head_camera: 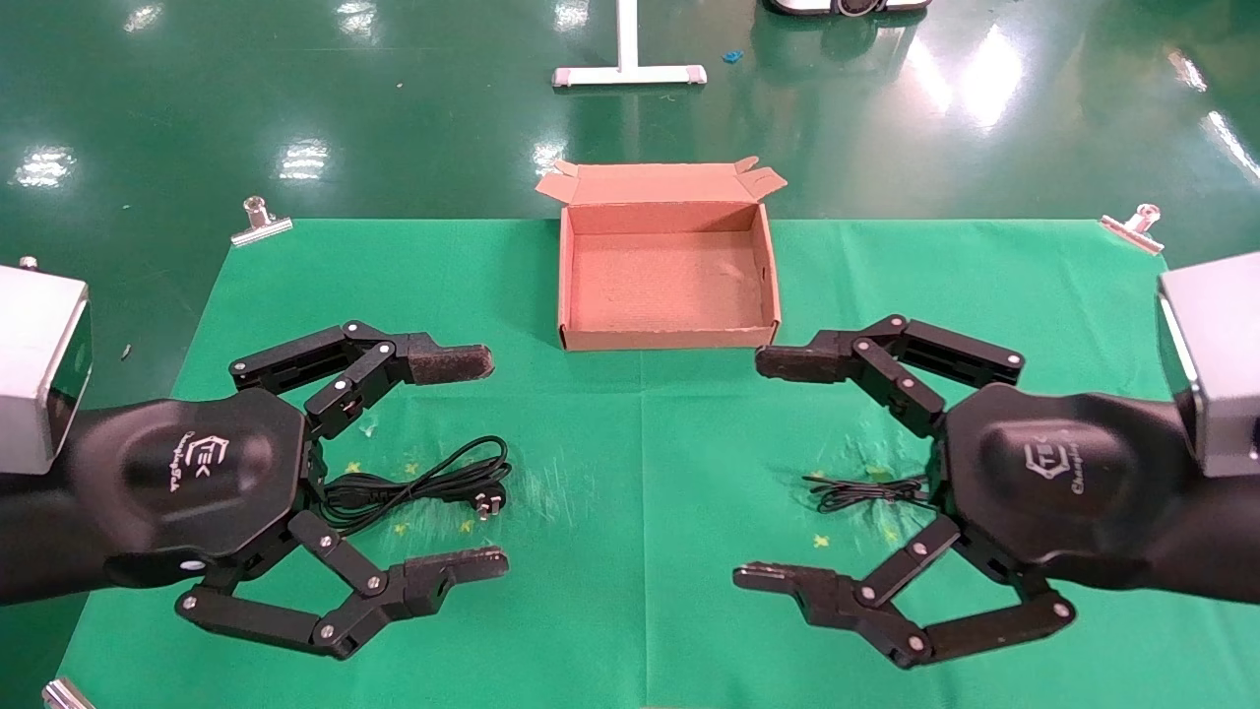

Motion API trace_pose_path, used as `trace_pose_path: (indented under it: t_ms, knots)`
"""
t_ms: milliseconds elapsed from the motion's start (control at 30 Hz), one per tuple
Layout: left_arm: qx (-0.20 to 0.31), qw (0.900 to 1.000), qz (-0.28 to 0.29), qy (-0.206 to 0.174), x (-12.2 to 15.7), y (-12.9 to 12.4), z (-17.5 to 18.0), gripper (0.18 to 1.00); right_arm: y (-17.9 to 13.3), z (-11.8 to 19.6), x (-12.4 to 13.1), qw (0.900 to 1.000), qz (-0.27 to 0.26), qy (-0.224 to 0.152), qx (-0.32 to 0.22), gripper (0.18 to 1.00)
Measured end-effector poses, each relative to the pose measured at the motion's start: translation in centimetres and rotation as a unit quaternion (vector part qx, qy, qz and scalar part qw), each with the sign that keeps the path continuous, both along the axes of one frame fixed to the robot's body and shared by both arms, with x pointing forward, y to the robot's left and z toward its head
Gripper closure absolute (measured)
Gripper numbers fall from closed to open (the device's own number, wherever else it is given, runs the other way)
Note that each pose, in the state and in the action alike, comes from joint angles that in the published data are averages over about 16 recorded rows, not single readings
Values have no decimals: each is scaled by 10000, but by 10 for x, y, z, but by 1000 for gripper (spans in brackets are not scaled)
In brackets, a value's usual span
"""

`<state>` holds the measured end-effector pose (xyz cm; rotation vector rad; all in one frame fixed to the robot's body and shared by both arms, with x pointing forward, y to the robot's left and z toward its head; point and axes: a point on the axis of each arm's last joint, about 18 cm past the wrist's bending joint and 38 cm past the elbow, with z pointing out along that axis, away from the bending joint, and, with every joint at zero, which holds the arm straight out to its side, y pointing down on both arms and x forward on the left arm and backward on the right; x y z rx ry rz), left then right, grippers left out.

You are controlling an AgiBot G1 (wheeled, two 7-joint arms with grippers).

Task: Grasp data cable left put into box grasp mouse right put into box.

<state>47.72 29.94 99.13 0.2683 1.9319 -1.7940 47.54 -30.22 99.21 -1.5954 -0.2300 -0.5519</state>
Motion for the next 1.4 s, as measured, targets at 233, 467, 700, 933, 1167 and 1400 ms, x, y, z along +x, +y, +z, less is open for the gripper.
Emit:
trace_pose_path:
  t_ms: [233, 467, 700, 933, 1167, 1400]
  knots:
    - [0, 10000, 0, 0, 0, 0, 0, 184, 0, 0, 0, 10000, 0, 0, 0, 178]
    - [0, 10000, 0, 0, 0, 0, 0, 184, 0, 0, 0, 10000, 0, 0, 0, 178]
    - [0, 10000, 0, 0, 0, 0, 0, 184, 0, 0, 0, 10000, 0, 0, 0, 178]
    - [0, 10000, 0, 0, 0, 0, 0, 184, 0, 0, 0, 10000, 0, 0, 0, 178]
    - [0, 10000, 0, 0, 0, 0, 0, 184, 0, 0, 0, 10000, 0, 0, 0, 178]
    - [28, 10000, 10, -6, 0, 0, 0, 184, -1, -1, 0, 9999, -55, -43, -90, 178]
